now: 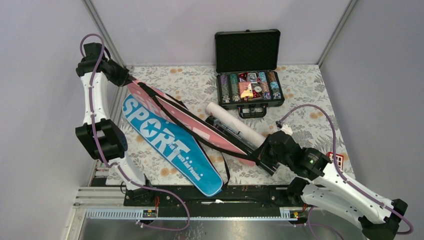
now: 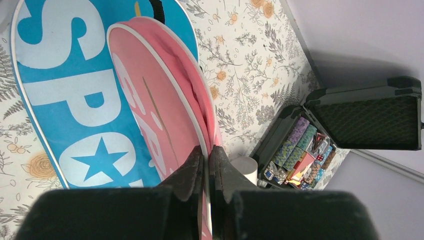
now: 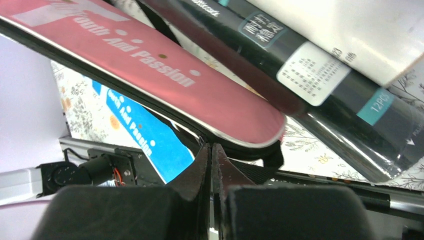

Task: Pack up the badminton gear
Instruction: Zip the racket bag at the center of the board.

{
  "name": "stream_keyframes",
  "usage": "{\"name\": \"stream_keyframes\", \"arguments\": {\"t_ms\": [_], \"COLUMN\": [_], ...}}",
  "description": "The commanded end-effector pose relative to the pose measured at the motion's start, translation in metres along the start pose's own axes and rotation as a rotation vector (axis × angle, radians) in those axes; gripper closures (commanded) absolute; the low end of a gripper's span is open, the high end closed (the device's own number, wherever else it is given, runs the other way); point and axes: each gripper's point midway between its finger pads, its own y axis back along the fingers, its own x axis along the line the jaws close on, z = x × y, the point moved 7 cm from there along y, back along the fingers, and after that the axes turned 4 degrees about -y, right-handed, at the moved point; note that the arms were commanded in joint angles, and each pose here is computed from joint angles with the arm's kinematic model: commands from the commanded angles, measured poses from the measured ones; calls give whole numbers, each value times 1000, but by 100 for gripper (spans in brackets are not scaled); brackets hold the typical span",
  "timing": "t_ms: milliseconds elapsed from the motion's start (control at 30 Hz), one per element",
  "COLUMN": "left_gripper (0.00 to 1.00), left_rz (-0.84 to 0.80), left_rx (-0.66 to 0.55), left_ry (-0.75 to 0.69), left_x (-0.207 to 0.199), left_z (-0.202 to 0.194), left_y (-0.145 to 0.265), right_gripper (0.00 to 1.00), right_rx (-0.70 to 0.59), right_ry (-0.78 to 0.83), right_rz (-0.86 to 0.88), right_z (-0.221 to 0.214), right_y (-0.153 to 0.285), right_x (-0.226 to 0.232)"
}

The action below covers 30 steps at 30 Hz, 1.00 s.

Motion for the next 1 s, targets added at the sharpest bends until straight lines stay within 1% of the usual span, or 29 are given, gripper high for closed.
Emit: {"name": "stream_keyframes", "arguments": {"t_ms": [0,233,367,467,567,600,667,767,867,900,967], "left_gripper": [100,100,100,100,100,100,100,100,100,100,98], "left_rz": [30,62,99,115,109,99,41,-49,-130,-164,-231], "left_rx": [-371,-376,-370,-373,-373,-369,-348,-300,-271,-257,-250], "left_ry": [-75,-69,-81,-79,-69,-67,-67,-89,-164,-177,-184], "left_x": [-5,5,14,17,17,15,8,-5,-20,-24,-30], "left_z": [74,87,92,95,98,99,98,86,74,69,61], "left_y": [26,17,8,4,0,-1,-3,-11,-18,-23,-33], "right_gripper": [100,100,100,100,100,100,100,100,82,75,65], "right_rx": [-36,-56,-101,-133,-96,-79,-54,-74,-125,-134,-145], "right_ry": [21,-39,-78,-87,-99,-98,-85,-21,56,80,121], "right_rz": [-309,-372,-424,-417,-400,-389,-295,-149,-72,-44,10], "right_z": [-9,-17,-17,-17,-24,-27,-29,-18,0,4,11], "right_y": [5,-1,5,10,4,1,-8,-6,7,11,17], "right_x": [-66,-87,-104,-113,-116,-115,-104,-75,-51,-44,-29]}}
